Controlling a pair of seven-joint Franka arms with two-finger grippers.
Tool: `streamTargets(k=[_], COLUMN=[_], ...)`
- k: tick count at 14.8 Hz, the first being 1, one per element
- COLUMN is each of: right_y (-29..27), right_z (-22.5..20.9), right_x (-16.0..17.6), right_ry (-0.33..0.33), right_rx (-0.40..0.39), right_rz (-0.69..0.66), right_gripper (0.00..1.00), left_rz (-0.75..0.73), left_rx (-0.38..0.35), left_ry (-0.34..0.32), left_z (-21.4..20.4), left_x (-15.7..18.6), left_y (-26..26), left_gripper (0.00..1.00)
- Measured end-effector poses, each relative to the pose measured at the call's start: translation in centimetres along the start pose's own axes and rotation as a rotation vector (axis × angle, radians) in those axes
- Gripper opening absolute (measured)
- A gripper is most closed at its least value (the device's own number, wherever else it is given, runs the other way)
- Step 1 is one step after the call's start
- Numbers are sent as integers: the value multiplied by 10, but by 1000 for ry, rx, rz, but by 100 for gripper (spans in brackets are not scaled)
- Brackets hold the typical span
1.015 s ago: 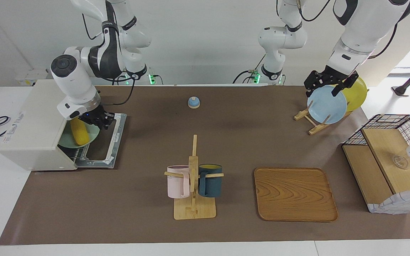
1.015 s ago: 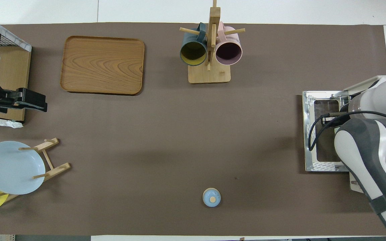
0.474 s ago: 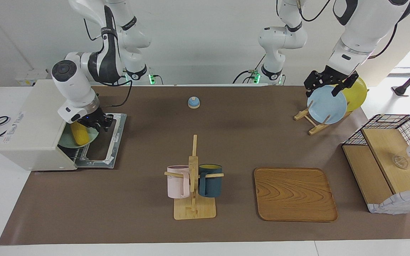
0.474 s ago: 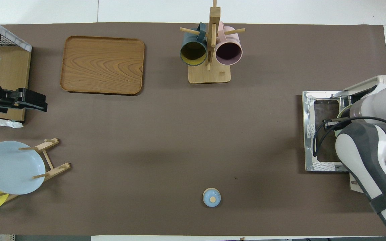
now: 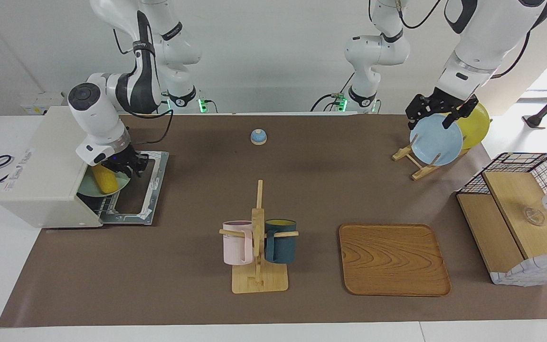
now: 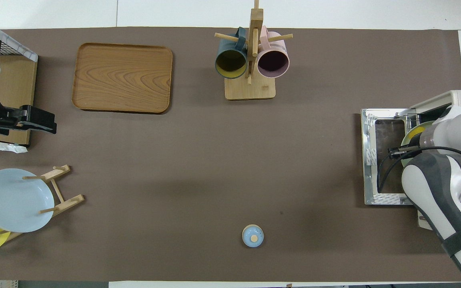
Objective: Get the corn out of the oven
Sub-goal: 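Grasp the yellow corn cob inside the oven with the right gripper, then pull the corn out of the oven with the right gripper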
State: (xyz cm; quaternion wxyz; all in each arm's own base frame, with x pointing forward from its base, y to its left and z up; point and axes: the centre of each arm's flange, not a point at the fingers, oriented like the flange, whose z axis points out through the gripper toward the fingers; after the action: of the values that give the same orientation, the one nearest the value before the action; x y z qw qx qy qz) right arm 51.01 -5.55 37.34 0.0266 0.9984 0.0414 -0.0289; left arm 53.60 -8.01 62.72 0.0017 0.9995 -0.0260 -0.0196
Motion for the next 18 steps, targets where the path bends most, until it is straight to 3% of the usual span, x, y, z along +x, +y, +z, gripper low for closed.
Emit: streamTargets(k=[18], right_y=[1], right_z=[-13], right_x=[0], right_ry=[-22], right_rx=[-29], right_rz=[-20], right_gripper=[31], left_rz=[0], left_rx=[0], left_ry=[0], left_z=[0], left_x=[0], left_y=[0], left_gripper=[100])
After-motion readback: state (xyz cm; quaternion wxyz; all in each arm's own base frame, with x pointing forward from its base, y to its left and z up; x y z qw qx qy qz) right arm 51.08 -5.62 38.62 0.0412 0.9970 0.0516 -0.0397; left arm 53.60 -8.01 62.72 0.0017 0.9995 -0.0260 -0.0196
